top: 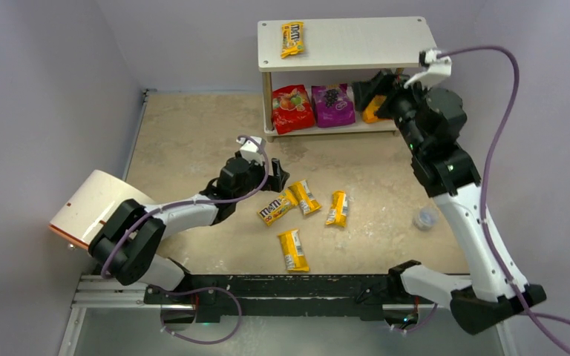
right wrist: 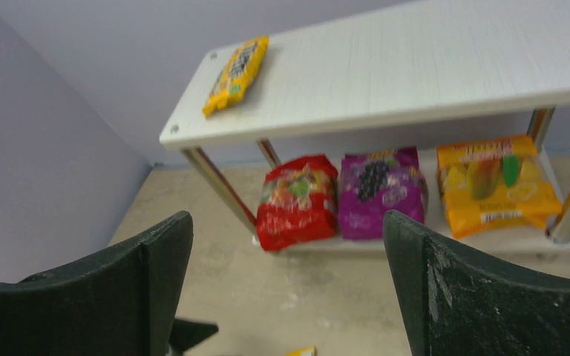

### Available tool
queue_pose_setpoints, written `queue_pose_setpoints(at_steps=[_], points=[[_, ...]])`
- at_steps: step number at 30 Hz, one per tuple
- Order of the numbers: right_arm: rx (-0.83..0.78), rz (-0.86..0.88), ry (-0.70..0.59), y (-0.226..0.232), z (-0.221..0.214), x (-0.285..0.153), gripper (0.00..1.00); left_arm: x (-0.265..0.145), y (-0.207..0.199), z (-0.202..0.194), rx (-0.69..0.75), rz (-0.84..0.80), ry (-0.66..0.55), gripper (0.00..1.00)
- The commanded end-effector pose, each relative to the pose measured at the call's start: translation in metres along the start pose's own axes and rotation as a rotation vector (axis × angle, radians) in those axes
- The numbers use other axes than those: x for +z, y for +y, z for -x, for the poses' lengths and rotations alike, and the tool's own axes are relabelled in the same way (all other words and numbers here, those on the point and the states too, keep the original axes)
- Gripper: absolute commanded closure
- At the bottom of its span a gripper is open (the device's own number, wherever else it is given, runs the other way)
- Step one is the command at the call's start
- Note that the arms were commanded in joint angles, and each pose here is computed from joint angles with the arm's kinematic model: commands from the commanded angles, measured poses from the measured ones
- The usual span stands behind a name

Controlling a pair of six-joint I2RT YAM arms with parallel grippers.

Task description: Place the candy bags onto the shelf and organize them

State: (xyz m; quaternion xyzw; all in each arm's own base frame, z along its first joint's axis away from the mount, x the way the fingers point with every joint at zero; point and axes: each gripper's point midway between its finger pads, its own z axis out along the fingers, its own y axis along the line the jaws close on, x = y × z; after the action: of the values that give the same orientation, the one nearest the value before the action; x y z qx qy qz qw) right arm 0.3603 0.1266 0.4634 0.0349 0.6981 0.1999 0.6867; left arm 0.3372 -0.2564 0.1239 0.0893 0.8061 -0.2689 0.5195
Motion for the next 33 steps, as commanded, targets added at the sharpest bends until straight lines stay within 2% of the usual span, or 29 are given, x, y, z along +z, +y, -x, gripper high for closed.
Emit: queue_pose_setpoints(at_steps=[1,7,13,19,22,25,33], points=[[0.036,0.066,0.118,-0.004,-0.058,-0.035,0.01,0.011,-0.029,0.035,0.009,-0.089,-0.116,0.00],[0.099,0.164,0.360,-0.009,-0.163,-0.078,0.01,0.012,-0.039,0.021,0.024,-0.095,-0.087,0.00],[0.192,0.172,0.529,-0.017,-0.238,-0.086,0.01,0.000,-0.045,0.017,0.019,-0.107,-0.083,0.00],[0.263,-0.031,0.801,-0.054,-0.322,-0.115,0.03,-0.016,-0.038,0.007,0.014,-0.089,-0.067,0.00],[0.290,-0.102,0.820,-0.068,-0.345,-0.121,0.09,-0.020,-0.034,0.005,0.021,-0.079,-0.069,0.00],[0.339,-0.107,0.808,-0.070,-0.363,-0.116,0.20,-0.019,-0.035,0.007,0.029,-0.088,-0.081,0.00],[0.288,-0.182,0.837,-0.091,-0.395,-0.096,0.26,-0.008,-0.041,0.018,0.096,-0.125,-0.156,0.00]])
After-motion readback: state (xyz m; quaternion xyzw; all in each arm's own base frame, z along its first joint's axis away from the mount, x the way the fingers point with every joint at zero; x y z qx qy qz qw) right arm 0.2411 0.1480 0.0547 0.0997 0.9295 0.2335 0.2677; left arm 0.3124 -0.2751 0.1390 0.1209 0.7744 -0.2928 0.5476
